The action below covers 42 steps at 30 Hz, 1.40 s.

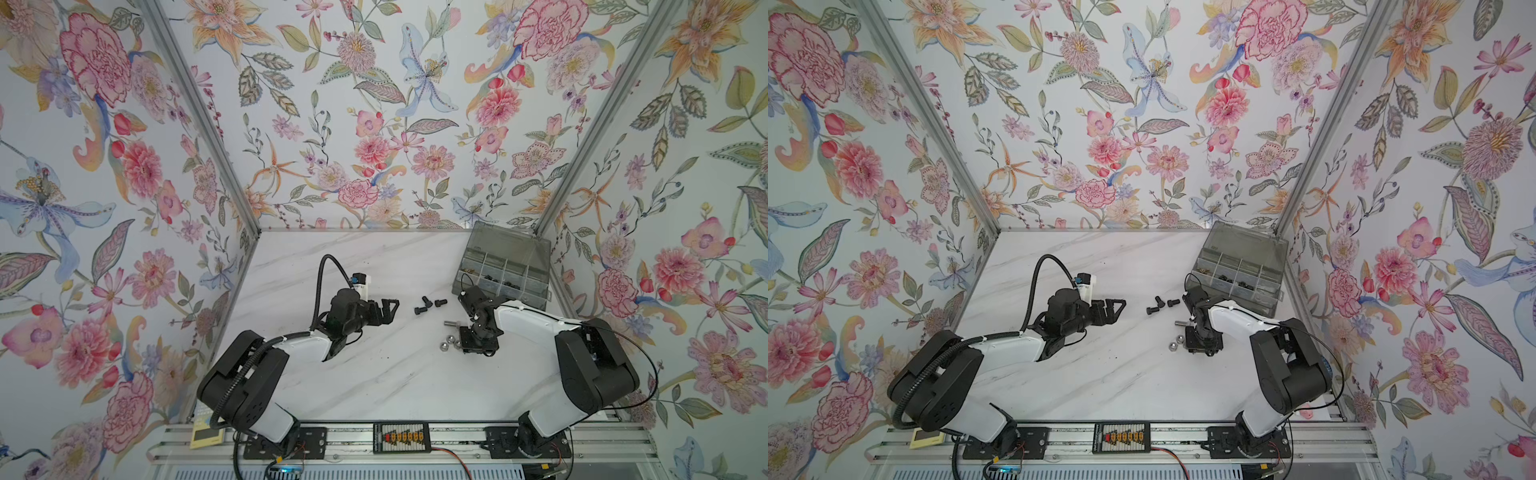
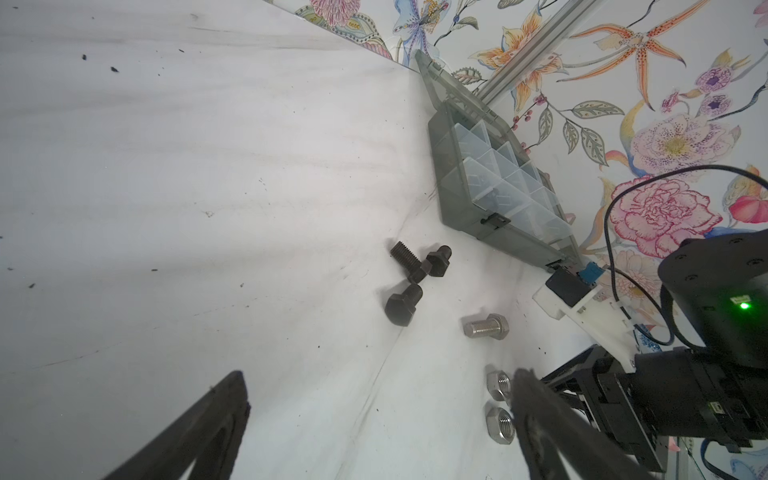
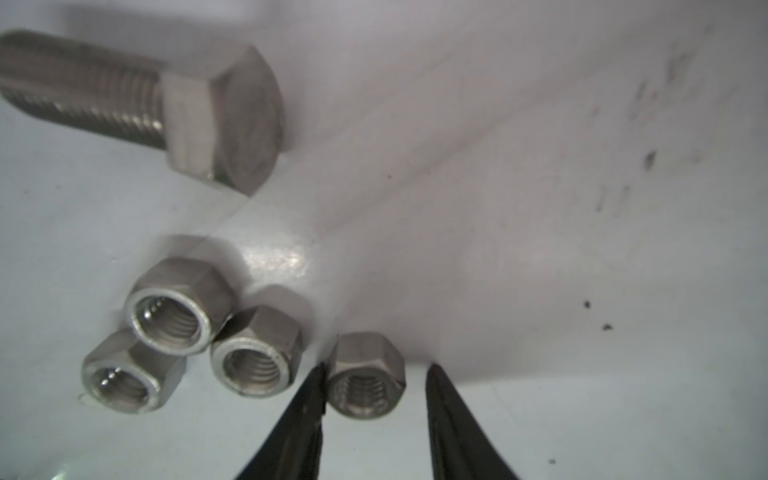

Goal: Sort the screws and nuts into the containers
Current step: 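Lower the right gripper onto another silver hex nut and close it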

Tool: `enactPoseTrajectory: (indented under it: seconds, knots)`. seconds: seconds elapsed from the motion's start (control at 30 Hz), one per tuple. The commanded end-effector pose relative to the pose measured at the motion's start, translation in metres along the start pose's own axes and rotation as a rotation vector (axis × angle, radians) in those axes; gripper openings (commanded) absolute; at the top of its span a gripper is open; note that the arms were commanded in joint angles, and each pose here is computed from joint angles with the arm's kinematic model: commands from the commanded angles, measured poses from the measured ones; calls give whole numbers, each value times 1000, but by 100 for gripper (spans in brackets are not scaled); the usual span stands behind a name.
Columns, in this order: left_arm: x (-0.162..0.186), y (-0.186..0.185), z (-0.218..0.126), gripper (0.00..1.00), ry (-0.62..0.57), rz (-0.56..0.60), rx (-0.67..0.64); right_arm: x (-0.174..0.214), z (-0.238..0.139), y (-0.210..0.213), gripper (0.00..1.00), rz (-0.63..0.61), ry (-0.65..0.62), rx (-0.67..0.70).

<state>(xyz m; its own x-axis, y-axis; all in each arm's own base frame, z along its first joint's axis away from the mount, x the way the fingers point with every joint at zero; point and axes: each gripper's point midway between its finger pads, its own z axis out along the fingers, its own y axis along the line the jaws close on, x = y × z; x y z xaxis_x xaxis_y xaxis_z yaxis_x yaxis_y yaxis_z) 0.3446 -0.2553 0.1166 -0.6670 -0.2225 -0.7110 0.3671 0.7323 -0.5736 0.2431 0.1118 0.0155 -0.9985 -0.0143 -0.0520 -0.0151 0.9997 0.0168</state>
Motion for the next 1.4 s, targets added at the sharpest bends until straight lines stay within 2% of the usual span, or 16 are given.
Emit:
enactPoseTrajectory:
  seconds: [0.0, 0.33, 0.63, 0.73, 0.83, 0.9, 1.03, 1.17, 1.37]
  knots:
    - [3, 8, 1, 99, 7, -13, -18, -7, 6, 0, 42, -1, -13, 28]
    - [3, 7, 1, 99, 6, -13, -17, -11, 8, 1, 41, -21, -21, 49]
    - [0, 5, 2, 99, 0, -12, -8, -8, 12, -2, 30, -24, -6, 64]
    - [9, 12, 6, 99, 26, -18, -24, -7, 15, -2, 28, -26, 1, 69]
    - [9, 12, 6, 99, 25, -19, -26, -7, 17, -2, 29, -31, 8, 74]
    - [9, 13, 6, 99, 25, -18, -27, -7, 18, -4, 37, -31, 9, 85]
    - [9, 13, 6, 99, 25, -18, -28, -10, 19, -6, 42, -33, 4, 96]
    - [8, 12, 6, 99, 23, -19, -26, -12, 19, -4, 42, -35, 1, 93]
    - [7, 11, 6, 99, 22, -17, -26, -13, 22, -2, 34, -44, 4, 82]
